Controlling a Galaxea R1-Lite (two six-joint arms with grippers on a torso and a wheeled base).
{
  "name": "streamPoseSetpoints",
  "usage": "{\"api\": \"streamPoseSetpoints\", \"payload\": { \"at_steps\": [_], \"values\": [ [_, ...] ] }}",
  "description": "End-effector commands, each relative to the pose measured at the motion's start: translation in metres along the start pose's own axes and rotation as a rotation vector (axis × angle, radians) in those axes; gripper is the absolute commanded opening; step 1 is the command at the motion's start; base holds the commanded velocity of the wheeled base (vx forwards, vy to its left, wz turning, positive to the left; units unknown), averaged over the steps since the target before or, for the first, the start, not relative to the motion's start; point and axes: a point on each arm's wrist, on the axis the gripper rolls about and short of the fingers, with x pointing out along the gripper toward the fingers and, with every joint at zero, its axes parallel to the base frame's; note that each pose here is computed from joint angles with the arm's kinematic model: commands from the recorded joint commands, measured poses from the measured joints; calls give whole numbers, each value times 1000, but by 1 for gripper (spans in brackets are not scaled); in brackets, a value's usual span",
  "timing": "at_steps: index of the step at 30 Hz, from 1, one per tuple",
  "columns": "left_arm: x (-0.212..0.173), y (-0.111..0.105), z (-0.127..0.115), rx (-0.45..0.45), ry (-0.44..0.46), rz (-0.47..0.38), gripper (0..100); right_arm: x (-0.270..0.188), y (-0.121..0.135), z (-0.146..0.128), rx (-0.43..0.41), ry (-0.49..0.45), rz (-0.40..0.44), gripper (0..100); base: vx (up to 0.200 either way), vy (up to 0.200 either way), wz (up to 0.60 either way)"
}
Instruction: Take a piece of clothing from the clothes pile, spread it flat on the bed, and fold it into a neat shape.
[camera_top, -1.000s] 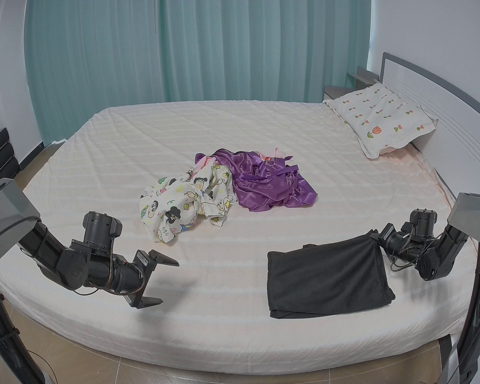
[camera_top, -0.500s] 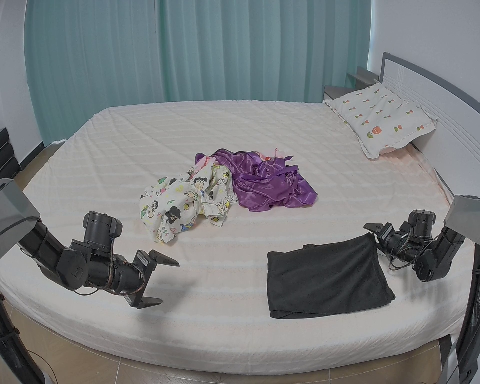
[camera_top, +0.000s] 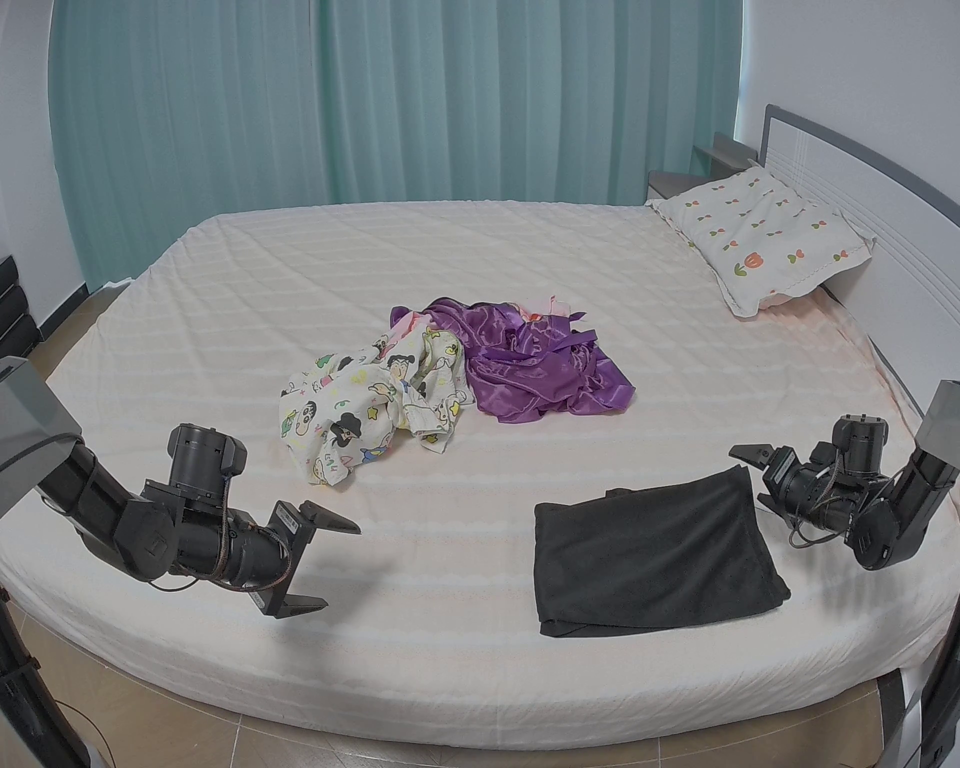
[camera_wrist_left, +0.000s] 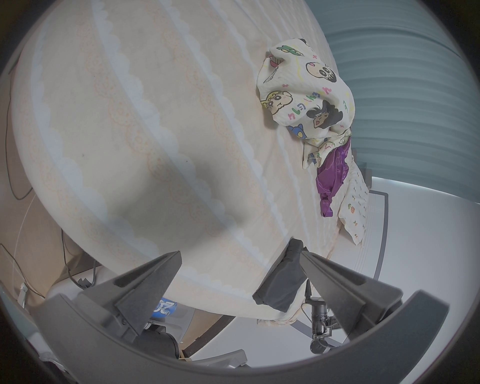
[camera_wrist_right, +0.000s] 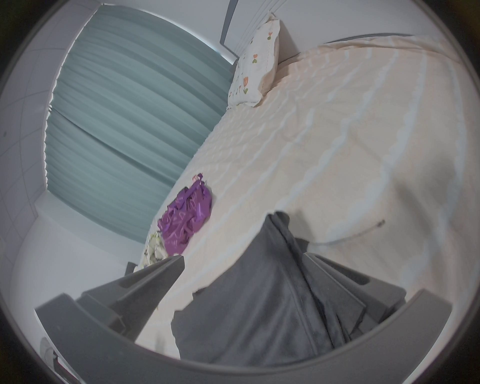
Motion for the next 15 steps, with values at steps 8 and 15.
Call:
{"api": "streamPoseSetpoints", "payload": {
  "at_steps": [8, 15],
  "values": [
    [1, 0, -1, 3, 2, 4, 100, -64, -14, -44, -215, 161, -85, 100, 0, 0, 0],
    [1, 0, -1, 3, 1, 4, 100, -75, -21, -53, -228, 194, -112, 100, 0, 0, 0]
  ]
}}
